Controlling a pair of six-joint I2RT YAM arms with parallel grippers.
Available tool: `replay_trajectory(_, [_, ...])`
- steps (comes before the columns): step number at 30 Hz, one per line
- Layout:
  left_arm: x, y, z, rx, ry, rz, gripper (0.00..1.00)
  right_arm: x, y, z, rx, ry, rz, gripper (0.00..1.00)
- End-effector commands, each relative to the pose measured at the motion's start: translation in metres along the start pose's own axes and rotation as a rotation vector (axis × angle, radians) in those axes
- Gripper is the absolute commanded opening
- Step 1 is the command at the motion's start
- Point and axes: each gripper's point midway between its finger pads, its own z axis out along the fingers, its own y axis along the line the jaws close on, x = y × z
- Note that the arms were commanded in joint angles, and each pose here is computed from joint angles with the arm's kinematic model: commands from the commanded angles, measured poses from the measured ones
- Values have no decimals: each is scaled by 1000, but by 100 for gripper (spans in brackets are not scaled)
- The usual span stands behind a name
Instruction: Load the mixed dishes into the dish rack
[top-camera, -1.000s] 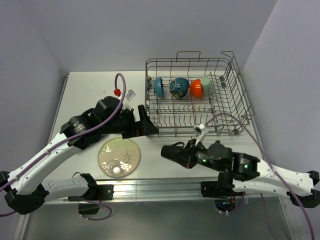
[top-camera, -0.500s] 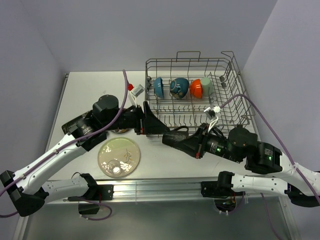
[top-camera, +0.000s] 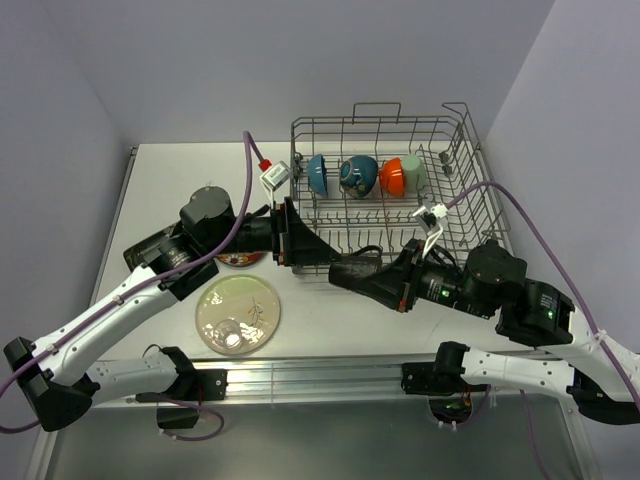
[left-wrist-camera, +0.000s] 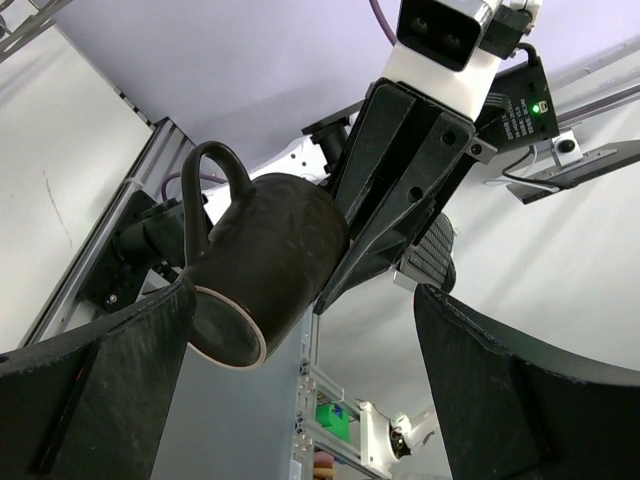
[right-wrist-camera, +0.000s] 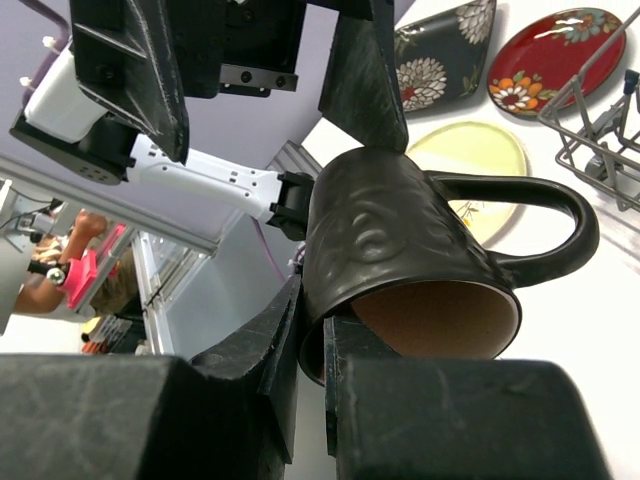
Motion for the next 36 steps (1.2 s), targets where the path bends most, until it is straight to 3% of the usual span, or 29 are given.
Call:
replay_trajectory(1, [2,-19,-2,65,16,38,97,-36,38,-10,-135,-95,-16,0])
replay_trajectory(21, [11,-6,5,59,92,17,96,-60,71,-9,-228,-124,-36,0])
replay_trajectory(29, [16,-37,-7,222,97,59,89,-60,55,-7,-199,-164,-38,0])
replay_trajectory(36, [15,-38,-18,241,76,60,82,-58,46,-3,-201,-165,-21,0])
